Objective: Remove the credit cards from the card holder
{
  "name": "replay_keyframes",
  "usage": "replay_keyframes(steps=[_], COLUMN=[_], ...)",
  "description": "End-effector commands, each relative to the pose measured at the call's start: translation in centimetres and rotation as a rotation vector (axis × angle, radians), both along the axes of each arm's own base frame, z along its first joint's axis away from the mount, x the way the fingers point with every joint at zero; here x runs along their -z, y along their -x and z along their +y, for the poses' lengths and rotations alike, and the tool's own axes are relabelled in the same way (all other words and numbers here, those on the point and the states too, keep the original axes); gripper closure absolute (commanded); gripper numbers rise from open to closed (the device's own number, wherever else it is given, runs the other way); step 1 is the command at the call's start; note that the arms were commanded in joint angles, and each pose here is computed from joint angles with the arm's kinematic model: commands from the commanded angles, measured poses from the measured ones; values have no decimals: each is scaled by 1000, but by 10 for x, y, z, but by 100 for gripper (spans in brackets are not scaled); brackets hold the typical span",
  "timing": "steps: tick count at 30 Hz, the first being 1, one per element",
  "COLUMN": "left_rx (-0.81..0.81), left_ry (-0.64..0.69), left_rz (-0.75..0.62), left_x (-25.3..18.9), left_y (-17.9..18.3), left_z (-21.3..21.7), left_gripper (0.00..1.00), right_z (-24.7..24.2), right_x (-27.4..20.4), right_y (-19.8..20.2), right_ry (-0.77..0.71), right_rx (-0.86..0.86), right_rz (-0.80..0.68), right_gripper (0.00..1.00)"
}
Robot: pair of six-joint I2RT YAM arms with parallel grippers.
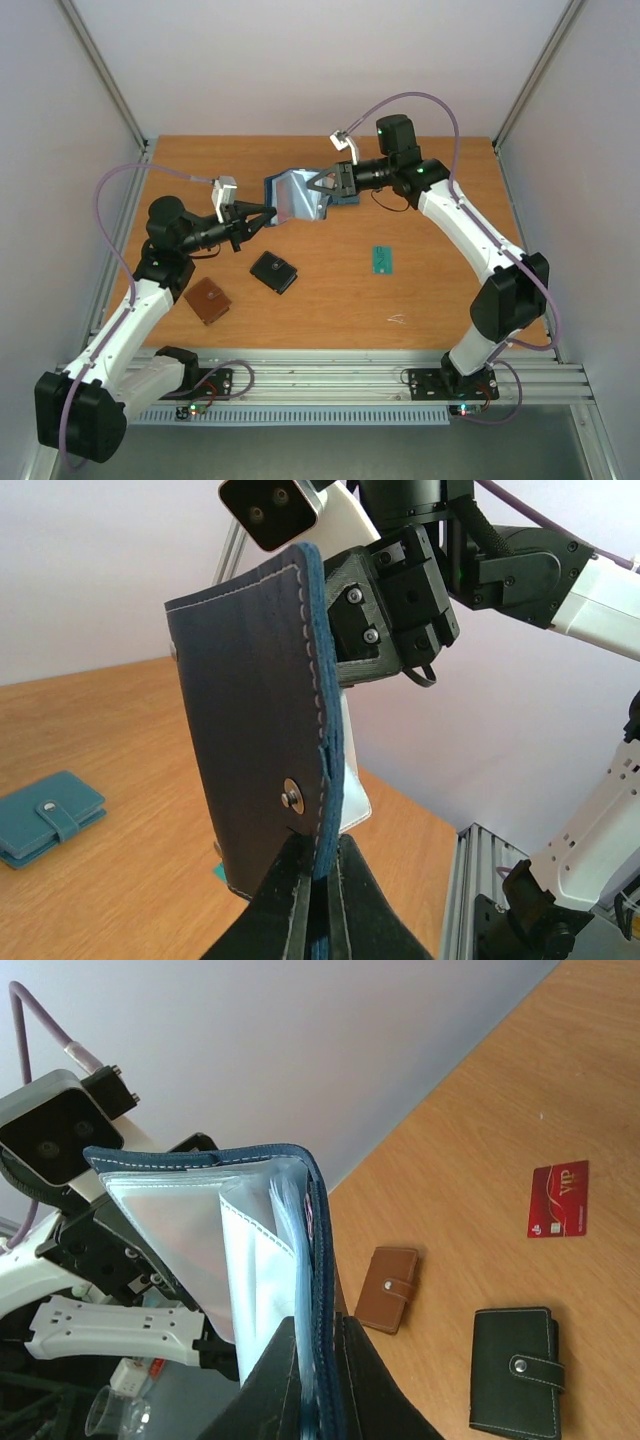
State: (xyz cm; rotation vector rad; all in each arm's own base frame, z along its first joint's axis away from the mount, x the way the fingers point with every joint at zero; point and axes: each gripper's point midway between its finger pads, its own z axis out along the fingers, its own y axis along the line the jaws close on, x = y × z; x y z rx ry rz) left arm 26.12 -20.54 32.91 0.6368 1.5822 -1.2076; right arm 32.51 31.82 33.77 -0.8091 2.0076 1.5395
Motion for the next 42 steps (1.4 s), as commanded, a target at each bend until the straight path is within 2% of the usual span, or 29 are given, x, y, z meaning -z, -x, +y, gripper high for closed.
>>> replay_keyframes(steps=[1,24,32,36,39,42], left_rx=[53,96,-81,-278,-394,-370], left_ry=[28,34,-25,-83,-97,-89], left_rz=[-139,-137,-151,-157,-161,-161], left_x=[-36,-36,-22,-14,-15,-16], left_y=[15,21,-6,-34,-47,-41], left_z=[-5,-8,-2,13,27,25], left_gripper=[100,100,100,99,92,84], right_z=[13,19,23,27,31,34], right_x=[2,-1,-6,-10,-12,-15], right_y=[2,9,18,26,36,41], right_ry=[-15,-33,-46,-43,-34,-38], right_rx=[-25,-70,-107,-131,-157,-169], right_rz=[6,8,11,4,-8,-18], right_gripper=[99,99,99,99,99,99])
